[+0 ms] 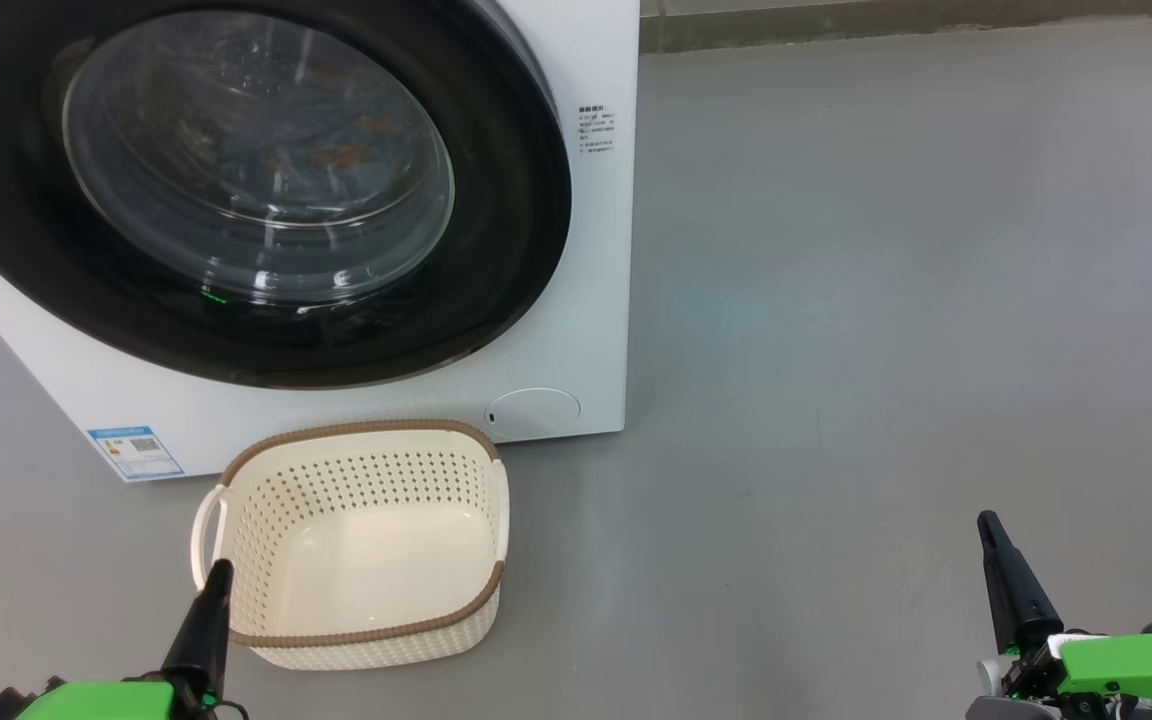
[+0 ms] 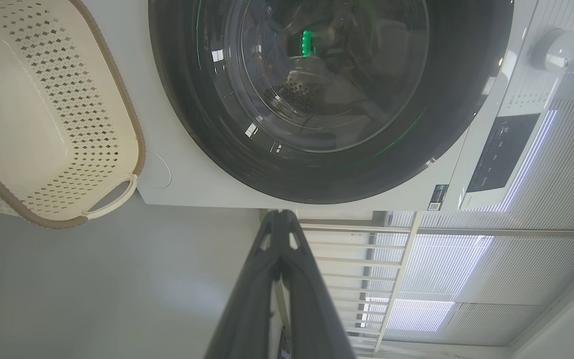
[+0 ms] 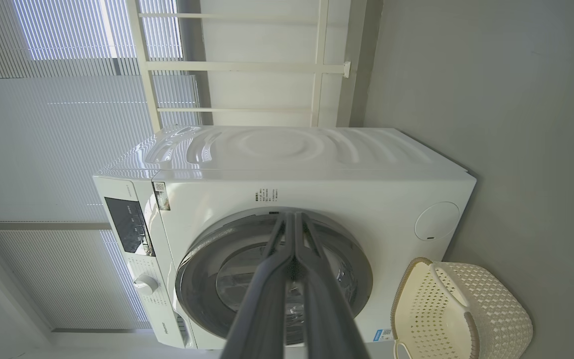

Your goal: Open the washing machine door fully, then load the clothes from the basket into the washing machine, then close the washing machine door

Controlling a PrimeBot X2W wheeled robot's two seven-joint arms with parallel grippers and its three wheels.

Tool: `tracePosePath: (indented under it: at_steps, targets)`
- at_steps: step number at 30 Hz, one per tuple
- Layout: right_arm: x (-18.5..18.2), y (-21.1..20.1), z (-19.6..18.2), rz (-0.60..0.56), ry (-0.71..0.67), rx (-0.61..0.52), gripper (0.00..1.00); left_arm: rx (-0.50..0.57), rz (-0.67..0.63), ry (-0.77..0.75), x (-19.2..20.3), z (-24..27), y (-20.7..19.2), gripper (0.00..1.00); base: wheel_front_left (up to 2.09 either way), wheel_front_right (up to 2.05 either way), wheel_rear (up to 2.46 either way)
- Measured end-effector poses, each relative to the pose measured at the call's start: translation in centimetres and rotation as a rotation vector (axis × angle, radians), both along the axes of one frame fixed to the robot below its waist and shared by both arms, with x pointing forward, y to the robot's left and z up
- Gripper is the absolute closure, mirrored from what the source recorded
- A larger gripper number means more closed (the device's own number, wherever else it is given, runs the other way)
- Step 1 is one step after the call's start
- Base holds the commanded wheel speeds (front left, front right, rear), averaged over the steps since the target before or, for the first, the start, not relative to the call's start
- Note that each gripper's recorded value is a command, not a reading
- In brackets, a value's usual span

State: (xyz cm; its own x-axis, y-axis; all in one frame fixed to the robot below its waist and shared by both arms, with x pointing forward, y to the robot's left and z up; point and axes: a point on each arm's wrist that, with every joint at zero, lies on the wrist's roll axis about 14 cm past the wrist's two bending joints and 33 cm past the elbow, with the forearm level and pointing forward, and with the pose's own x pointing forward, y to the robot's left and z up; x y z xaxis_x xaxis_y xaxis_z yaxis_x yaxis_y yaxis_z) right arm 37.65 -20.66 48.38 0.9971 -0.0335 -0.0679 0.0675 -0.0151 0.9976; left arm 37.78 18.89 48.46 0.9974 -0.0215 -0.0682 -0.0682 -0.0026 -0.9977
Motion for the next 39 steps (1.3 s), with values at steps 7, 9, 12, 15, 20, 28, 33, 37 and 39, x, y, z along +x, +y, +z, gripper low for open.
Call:
tracePosePath:
  at_steps: [7, 9, 12, 15, 20, 28, 33, 37, 39]
  targets:
    - [0.0, 0.0, 0.0, 0.0, 0.0, 0.0, 1.0, 0.0, 0.0, 0.0, 0.0, 0.0, 0.0, 1.0, 0.0, 0.0, 0.0]
    - [0.0, 0.0, 0.0, 0.0, 0.0, 0.0, 1.0, 0.0, 0.0, 0.0, 0.0, 0.0, 0.0, 1.0, 0.0, 0.0, 0.0]
    - [0.0, 0.0, 0.0, 0.0, 0.0, 0.0, 1.0, 0.0, 0.0, 0.0, 0.0, 0.0, 0.0, 1.0, 0.0, 0.0, 0.0]
    - [0.0, 0.0, 0.0, 0.0, 0.0, 0.0, 1.0, 0.0, 0.0, 0.0, 0.0, 0.0, 0.0, 1.0, 0.0, 0.0, 0.0]
    - [0.0, -0.01, 0.0, 0.0, 0.0, 0.0, 1.0, 0.0, 0.0, 0.0, 0.0, 0.0, 0.0, 1.0, 0.0, 0.0, 0.0]
    - [0.0, -0.01, 0.0, 0.0, 0.0, 0.0, 1.0, 0.0, 0.0, 0.0, 0.0, 0.0, -0.01, 1.0, 0.0, 0.0, 0.0]
    - [0.0, -0.01, 0.0, 0.0, 0.0, 0.0, 1.0, 0.0, 0.0, 0.0, 0.0, 0.0, -0.01, 1.0, 0.0, 0.0, 0.0]
    - [0.0, -0.01, 0.0, 0.0, 0.0, 0.0, 1.0, 0.0, 0.0, 0.0, 0.0, 0.0, -0.01, 1.0, 0.0, 0.0, 0.0]
    - [0.0, -0.01, 0.0, 0.0, 0.0, 0.0, 1.0, 0.0, 0.0, 0.0, 0.0, 0.0, -0.01, 1.0, 0.0, 0.0, 0.0]
